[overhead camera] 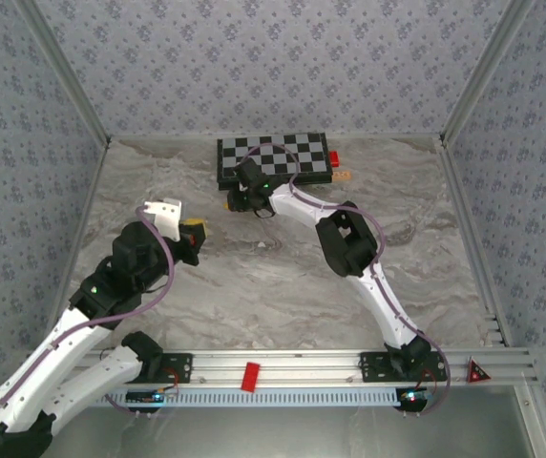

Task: Put the keys on the keyring

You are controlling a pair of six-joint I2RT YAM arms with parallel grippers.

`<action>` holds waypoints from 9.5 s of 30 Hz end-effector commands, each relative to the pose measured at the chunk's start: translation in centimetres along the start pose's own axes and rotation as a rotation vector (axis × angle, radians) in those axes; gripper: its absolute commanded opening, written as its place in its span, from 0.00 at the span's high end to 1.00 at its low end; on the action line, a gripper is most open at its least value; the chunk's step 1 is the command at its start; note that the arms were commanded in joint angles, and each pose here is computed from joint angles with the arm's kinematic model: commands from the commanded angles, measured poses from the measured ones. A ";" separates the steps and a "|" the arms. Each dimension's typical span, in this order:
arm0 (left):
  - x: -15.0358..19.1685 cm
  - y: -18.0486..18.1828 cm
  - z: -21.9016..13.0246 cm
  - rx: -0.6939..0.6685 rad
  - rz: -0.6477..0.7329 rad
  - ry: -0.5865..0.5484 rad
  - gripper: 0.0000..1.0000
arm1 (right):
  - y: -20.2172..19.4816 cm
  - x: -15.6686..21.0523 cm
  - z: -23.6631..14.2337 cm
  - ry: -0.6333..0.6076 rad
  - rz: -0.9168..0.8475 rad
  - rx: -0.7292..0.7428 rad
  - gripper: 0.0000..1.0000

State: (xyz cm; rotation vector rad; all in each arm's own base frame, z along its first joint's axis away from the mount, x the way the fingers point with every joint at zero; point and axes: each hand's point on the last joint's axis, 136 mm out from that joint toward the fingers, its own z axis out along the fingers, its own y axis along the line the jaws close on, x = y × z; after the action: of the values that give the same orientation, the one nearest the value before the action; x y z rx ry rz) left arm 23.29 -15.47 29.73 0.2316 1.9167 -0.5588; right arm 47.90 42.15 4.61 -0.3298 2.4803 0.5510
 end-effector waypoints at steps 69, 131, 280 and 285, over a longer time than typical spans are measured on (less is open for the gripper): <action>0.3 -5.5 1.0 0.264 0.006 0.043 1.00 | -8.0 8.8 -19.1 -0.069 -0.004 0.087 1.00; 4.0 -7.2 7.7 0.267 0.116 0.145 1.00 | -11.6 19.3 -24.1 0.106 0.030 0.146 0.69; 6.4 -6.7 6.1 0.262 0.020 0.125 1.00 | -14.9 13.8 -16.2 -0.016 -0.055 0.286 1.00; 6.4 -6.7 6.2 0.259 0.014 0.132 1.00 | -15.0 13.9 -16.0 -0.154 -0.036 0.288 1.00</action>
State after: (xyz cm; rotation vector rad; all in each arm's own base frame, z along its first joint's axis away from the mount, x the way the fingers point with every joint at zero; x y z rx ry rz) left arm 22.74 -24.61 21.16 0.4851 2.0175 -0.7738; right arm 33.42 20.41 3.22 -0.2939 2.4607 0.2013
